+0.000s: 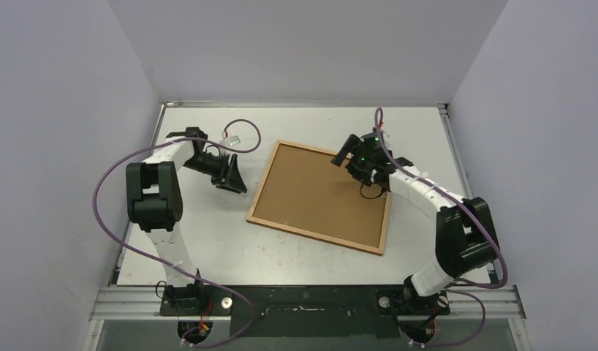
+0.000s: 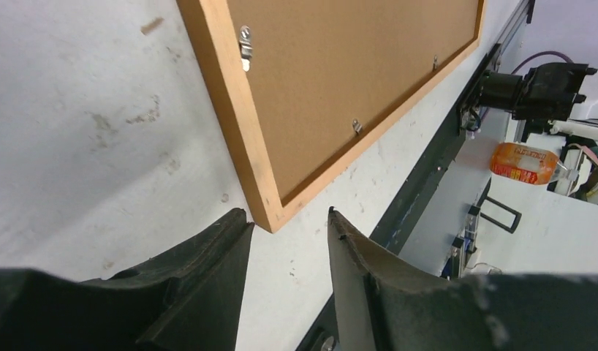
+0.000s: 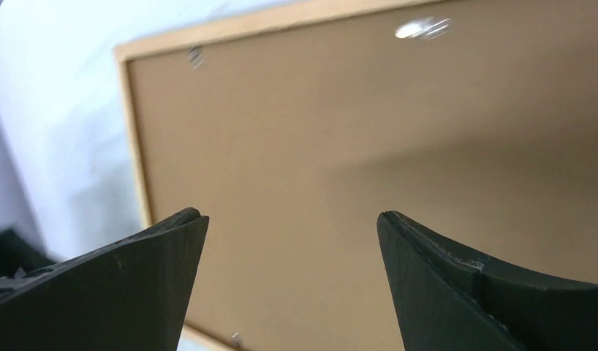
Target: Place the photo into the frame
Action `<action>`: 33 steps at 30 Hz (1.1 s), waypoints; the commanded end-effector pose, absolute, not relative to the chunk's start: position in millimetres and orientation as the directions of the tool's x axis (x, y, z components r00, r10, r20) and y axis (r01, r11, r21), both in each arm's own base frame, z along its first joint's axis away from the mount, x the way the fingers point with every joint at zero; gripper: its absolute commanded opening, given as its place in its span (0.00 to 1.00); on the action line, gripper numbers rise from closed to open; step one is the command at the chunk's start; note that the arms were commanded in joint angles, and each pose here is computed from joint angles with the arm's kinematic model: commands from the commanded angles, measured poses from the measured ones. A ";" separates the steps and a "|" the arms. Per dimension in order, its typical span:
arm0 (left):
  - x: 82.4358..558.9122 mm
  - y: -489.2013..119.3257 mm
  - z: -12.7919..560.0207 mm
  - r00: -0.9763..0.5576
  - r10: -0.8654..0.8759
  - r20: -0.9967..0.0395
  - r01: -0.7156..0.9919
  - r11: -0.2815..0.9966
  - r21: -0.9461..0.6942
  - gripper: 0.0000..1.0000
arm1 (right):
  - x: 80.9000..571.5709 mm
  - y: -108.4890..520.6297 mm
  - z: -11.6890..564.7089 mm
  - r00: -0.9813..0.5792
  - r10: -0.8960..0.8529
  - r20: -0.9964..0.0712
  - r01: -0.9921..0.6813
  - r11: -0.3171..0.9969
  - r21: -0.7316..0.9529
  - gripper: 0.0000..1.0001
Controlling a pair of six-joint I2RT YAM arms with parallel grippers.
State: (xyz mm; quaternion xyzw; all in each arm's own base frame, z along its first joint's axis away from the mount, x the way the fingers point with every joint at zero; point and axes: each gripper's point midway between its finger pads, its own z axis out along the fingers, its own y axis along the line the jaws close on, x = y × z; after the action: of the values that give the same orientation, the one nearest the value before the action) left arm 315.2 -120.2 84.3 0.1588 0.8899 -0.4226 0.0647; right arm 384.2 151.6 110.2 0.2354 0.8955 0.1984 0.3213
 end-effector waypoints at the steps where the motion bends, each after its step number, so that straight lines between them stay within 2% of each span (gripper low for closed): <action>1: 344.2 -129.0 74.6 -0.960 0.127 -0.250 0.277 0.576 -0.769 0.39 | 379.6 241.5 122.9 -0.715 0.557 -0.422 0.169 0.724 0.669 0.90; 7: 343.8 -146.4 53.4 -0.964 0.134 -0.230 0.264 0.589 -0.763 0.34 | 369.6 341.5 113.4 -0.782 0.515 -0.351 0.083 0.645 0.760 0.90; 13: 339.6 -146.9 34.3 -0.972 0.121 -0.202 0.233 0.622 -0.748 0.29 | 366.7 400.2 105.2 -0.828 0.475 -0.297 0.046 0.585 0.810 0.90; 21: 336.9 -144.4 22.5 -0.976 0.115 -0.187 0.217 0.641 -0.737 0.23 | 366.3 433.2 97.6 -0.860 0.433 -0.268 0.027 0.564 0.825 0.90; 33: 334.0 -145.2 16.2 -0.980 0.102 -0.169 0.194 0.646 -0.738 0.18 | 357.4 447.8 81.5 -0.884 0.400 -0.243 0.034 0.573 0.819 0.90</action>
State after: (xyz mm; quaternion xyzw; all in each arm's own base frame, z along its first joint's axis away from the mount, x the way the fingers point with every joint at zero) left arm 330.2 -146.6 22.5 0.0788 0.9054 -0.4147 0.0457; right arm 352.5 432.9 68.8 0.1352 0.8736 0.4240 0.1968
